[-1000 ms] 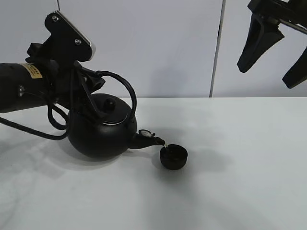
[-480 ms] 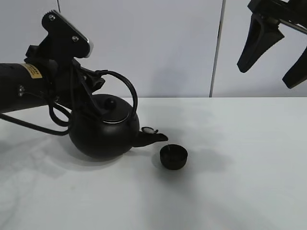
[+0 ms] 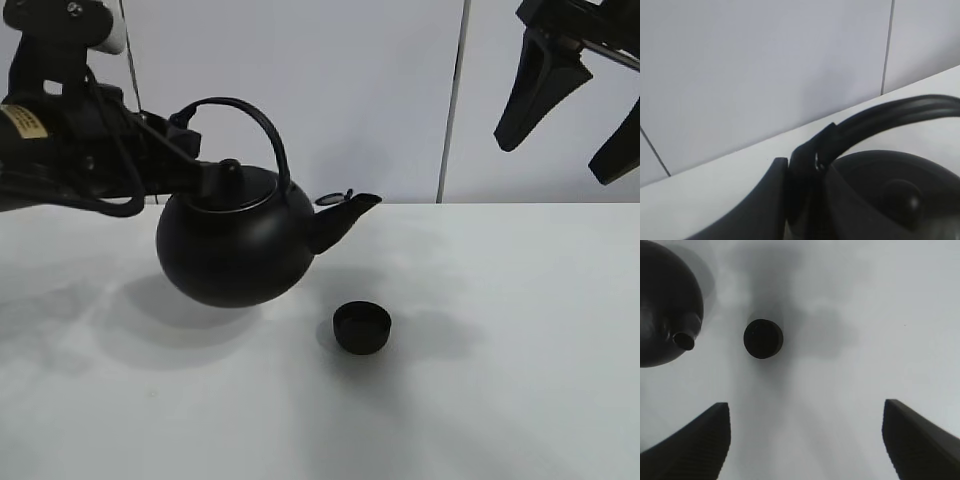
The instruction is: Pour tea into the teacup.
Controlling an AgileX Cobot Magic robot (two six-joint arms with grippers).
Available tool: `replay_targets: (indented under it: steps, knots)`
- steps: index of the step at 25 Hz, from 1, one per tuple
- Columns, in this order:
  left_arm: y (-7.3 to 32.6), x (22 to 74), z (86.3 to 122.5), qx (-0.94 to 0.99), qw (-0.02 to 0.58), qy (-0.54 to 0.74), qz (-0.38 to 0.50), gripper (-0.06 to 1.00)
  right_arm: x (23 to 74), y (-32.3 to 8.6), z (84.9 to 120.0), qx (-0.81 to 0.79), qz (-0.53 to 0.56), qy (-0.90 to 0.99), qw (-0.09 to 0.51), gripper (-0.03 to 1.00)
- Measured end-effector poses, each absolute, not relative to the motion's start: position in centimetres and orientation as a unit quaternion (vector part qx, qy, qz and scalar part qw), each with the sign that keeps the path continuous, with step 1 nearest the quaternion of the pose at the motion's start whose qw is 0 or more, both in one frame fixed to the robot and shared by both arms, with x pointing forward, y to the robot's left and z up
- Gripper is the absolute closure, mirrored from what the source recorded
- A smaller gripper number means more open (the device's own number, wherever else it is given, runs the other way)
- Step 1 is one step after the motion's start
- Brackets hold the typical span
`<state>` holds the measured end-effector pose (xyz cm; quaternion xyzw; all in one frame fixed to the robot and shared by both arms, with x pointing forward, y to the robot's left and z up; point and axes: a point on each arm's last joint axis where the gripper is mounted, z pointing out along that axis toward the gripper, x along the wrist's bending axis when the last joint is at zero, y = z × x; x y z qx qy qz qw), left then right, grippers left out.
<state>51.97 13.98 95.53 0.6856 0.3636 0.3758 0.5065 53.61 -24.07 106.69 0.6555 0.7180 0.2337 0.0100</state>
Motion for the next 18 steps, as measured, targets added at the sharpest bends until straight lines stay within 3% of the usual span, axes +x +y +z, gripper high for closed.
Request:
replay_targets:
  steps: [7,18]
  knots:
    - [15.6,49.3,92.9,0.706,0.479,0.39,0.347,0.83,53.6,-24.0,106.7,0.656,0.235,0.717,0.009,0.4]
    - [17.9,46.4,91.5,0.684,0.488,0.401,0.364,0.83,53.6,-24.0,106.7,0.656,0.236,0.716,0.007,0.4]
